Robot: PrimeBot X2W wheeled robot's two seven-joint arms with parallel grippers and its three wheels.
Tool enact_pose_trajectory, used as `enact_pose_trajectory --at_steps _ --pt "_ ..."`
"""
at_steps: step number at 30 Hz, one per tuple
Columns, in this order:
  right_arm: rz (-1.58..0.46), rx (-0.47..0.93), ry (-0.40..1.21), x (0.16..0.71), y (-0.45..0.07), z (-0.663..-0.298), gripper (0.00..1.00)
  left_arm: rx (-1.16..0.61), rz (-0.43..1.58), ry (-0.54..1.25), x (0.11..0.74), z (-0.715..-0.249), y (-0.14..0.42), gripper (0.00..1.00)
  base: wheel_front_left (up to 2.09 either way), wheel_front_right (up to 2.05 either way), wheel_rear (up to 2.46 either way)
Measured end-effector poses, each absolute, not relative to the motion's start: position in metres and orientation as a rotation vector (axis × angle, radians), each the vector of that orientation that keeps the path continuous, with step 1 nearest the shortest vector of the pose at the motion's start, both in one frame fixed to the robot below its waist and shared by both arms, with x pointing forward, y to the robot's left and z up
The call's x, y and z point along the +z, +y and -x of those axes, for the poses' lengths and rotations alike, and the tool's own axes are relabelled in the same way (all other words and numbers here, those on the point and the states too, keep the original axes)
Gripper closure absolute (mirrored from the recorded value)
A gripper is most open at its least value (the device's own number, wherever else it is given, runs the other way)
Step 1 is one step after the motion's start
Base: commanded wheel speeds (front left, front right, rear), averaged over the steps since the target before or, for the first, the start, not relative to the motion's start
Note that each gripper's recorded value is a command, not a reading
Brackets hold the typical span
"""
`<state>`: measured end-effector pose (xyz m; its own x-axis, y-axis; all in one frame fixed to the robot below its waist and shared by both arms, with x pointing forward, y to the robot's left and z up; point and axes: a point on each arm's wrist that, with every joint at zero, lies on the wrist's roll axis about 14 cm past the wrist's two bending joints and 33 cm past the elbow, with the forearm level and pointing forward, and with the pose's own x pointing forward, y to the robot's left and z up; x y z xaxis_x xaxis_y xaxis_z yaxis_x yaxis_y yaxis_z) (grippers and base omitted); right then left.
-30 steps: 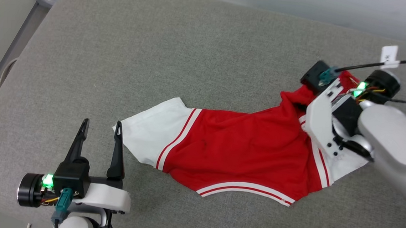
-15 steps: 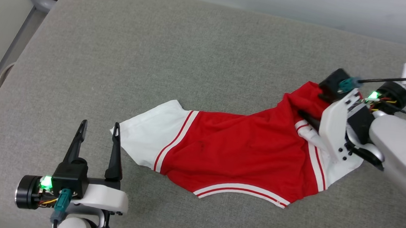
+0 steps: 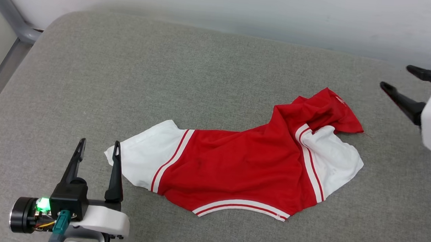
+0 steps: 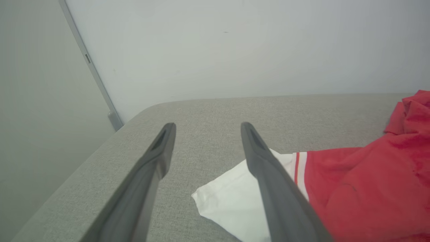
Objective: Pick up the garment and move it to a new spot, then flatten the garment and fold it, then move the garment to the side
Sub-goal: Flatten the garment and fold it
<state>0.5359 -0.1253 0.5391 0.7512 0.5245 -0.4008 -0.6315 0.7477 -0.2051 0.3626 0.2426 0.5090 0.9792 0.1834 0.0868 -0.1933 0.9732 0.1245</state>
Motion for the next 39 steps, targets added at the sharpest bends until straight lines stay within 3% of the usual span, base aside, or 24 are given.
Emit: enact_pose_trajectory --at_steps 6,11,18,36,37,38,39 --pt "0.398 0.632 0.517 0.53 -0.148 -0.516 0.0 0.186 -0.13 -0.075 0.509 -0.36 0.24 0.0 0.0 0.0 0.0" --pt "0.448 0.675 0.767 0.488 -0.152 -0.485 0.0 0.184 -0.127 -0.07 0.507 -0.361 0.238 0.0 0.0 0.0 0.0" --pt "0.539 0.701 0.98 0.432 -0.15 -0.476 0.0 0.193 -0.127 -0.044 0.499 -0.367 0.24 0.0 0.0 0.0 0.0" --pt "0.586 0.753 1.172 0.354 -0.136 -0.473 0.0 0.219 -0.133 0.015 0.479 -0.381 0.247 0.0 0.0 0.0 0.0" --pt "0.586 0.755 1.173 0.355 -0.136 -0.472 0.55 0.218 -0.132 0.015 0.479 -0.382 0.247 0.0 0.0 0.0 0.0" --pt "0.585 0.755 1.172 0.355 -0.136 -0.471 1.0 0.218 -0.132 0.014 0.479 -0.383 0.246 0.0 0.0 0.0 0.0" --pt "0.578 0.759 1.167 0.356 -0.135 -0.47 1.0 0.218 -0.132 0.015 0.478 -0.383 0.247 0.0 0.0 0.0 0.0"
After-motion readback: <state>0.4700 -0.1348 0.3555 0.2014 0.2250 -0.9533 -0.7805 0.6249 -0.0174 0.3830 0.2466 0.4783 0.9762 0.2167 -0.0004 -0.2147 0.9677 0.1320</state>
